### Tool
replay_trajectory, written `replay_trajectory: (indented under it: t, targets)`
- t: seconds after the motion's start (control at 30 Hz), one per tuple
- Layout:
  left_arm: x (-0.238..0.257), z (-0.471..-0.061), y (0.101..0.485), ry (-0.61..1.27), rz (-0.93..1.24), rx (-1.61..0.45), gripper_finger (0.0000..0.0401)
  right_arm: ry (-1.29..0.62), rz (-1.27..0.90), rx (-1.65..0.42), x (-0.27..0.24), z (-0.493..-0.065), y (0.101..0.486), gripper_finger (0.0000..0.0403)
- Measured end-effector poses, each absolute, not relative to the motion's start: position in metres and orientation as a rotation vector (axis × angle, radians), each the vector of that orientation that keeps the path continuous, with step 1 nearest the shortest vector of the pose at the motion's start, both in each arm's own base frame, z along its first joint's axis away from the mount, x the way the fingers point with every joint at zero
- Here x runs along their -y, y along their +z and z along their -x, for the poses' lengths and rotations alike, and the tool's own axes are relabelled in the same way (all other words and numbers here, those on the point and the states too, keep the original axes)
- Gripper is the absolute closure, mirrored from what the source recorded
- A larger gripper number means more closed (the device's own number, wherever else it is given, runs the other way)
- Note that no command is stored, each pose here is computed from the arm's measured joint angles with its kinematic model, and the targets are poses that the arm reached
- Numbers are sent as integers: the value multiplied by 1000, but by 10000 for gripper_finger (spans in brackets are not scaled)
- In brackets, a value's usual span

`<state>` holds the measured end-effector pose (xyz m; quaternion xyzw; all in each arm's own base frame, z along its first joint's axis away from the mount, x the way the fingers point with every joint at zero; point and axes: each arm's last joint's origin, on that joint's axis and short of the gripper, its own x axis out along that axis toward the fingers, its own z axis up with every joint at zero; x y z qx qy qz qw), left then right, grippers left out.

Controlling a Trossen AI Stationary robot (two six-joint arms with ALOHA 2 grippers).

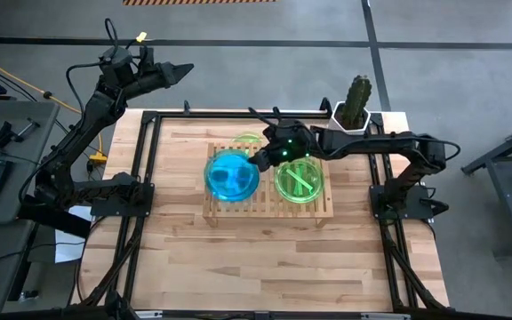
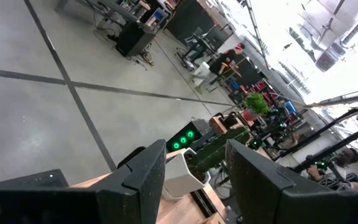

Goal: Place and stack plates onto a shelf
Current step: Stack the blue plate on top of the other blue plate on the shelf

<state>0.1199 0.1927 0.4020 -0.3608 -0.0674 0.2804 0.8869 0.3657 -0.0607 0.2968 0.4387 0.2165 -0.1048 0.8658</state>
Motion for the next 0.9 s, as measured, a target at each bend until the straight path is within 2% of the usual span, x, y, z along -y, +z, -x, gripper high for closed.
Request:
replay_trajectory:
  t: [0.37,0.47,0.77,0.9]
  targets:
    - [-193,-120,402,580,751,139,243,-200,-887,-513,60,-354,302,402]
    - [-193,-120,402,580,751,139,243,-200,-886,-510,60,-355,302,390]
    - [-193,-120,402,580,751,139,243,-214,-853,-482,62,-355,304,267]
    - [-193,-120,402,580,751,139,243,-194,-837,-484,61,-355,304,225]
